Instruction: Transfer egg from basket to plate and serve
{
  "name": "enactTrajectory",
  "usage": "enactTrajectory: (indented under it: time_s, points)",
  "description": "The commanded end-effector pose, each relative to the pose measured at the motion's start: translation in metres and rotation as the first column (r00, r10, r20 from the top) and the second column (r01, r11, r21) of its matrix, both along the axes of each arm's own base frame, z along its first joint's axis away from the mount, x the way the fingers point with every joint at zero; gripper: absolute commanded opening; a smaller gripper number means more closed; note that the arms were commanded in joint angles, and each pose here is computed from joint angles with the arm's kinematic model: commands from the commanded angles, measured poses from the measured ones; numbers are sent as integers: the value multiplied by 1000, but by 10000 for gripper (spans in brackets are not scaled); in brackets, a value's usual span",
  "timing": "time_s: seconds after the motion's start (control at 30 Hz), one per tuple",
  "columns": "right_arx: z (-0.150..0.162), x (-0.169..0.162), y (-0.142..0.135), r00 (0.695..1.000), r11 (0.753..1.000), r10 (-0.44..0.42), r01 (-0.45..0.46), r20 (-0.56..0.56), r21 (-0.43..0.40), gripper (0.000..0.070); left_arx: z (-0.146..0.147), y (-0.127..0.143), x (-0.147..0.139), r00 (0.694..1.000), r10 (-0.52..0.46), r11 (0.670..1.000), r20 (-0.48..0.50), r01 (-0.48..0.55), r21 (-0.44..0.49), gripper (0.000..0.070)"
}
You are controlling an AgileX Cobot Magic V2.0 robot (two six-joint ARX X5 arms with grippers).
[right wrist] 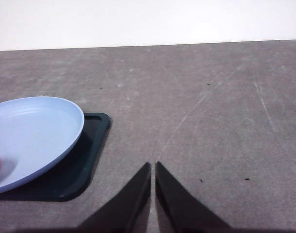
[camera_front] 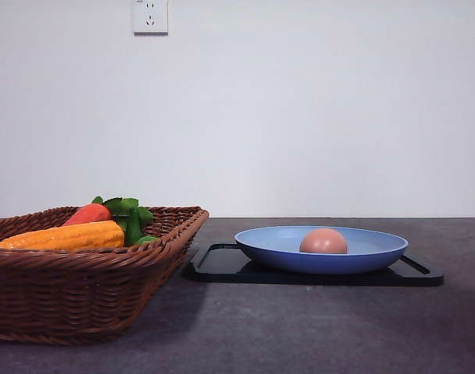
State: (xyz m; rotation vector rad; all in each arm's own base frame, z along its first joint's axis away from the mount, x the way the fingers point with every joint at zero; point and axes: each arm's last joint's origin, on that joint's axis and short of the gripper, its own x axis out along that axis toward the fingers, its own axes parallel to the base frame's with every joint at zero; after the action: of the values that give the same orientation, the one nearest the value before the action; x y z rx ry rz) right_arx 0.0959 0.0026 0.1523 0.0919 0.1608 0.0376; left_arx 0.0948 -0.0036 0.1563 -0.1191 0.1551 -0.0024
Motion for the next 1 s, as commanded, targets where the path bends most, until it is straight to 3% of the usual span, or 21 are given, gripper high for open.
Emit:
enactTrajectory:
  time_s: [0.0,0.97]
  points:
    - [0,0,0,1000,1000,-2,2,10,12,0,-10,0,1,1000,-2,1000,-31,2,-5,0]
    - [0,0,0,1000,1000,-2,2,10,12,0,-10,0,1,1000,-2,1000,-31,2,-5,0]
